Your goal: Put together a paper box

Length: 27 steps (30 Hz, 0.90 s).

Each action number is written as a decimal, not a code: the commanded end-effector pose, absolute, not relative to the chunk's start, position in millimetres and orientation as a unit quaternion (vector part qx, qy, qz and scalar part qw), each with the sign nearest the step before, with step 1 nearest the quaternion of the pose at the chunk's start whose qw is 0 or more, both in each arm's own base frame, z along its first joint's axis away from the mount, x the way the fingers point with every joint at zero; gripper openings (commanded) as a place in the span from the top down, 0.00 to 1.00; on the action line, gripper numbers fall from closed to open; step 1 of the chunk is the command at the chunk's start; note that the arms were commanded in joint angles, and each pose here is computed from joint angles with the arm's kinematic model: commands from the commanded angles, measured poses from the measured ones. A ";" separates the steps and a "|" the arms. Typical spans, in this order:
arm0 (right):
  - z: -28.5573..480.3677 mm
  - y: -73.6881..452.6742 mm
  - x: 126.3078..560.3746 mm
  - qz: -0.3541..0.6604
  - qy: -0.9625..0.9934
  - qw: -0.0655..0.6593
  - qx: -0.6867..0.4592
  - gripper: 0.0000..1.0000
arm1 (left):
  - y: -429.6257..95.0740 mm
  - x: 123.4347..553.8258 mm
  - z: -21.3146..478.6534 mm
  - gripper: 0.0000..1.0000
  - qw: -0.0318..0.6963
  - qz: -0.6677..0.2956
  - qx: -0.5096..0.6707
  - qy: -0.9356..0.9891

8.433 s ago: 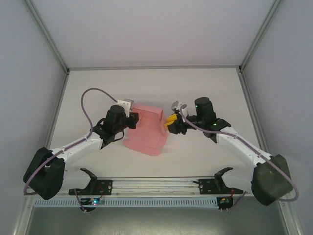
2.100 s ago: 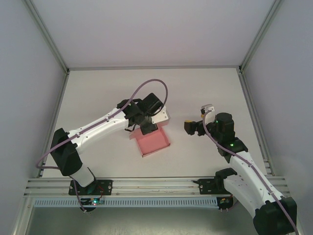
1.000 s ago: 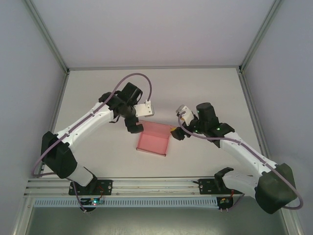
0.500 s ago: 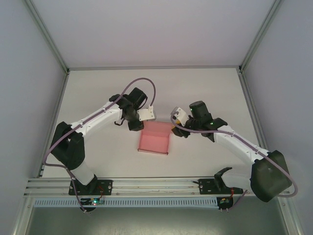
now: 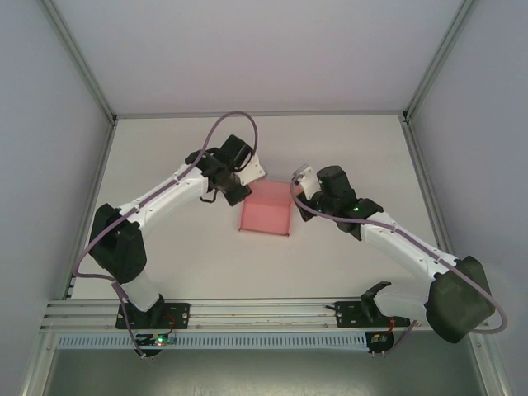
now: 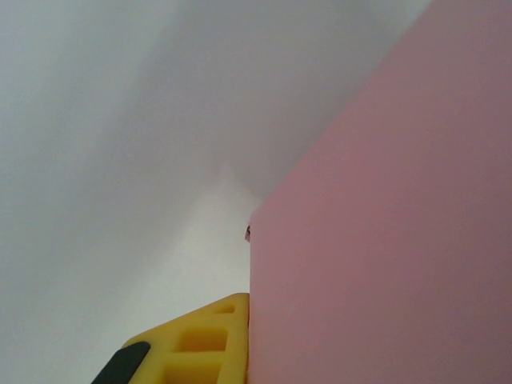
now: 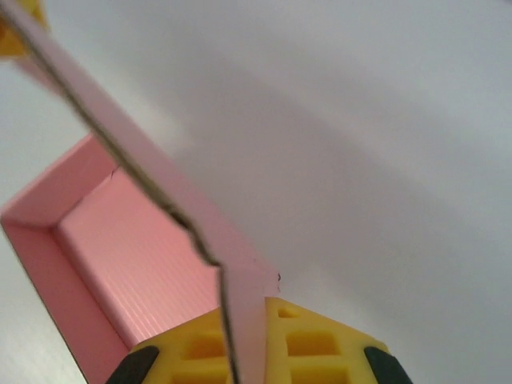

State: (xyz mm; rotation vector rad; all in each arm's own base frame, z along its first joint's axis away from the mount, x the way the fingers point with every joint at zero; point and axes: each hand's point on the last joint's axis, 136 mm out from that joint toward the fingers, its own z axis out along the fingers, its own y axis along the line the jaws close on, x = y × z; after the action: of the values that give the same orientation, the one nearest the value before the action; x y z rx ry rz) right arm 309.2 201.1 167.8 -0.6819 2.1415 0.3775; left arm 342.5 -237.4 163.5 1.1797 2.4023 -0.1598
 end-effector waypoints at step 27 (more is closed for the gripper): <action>139.1 235.5 384.2 0.203 0.838 0.506 0.014 1.00 | -285.9 427.3 121.8 0.95 0.302 -0.134 -0.007 0.944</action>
State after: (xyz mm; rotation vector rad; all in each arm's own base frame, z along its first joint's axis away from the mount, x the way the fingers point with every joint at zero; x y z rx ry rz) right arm 393.6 202.8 125.6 0.1459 2.0820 0.3505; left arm 426.6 -254.9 110.9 0.0172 2.5678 -0.1445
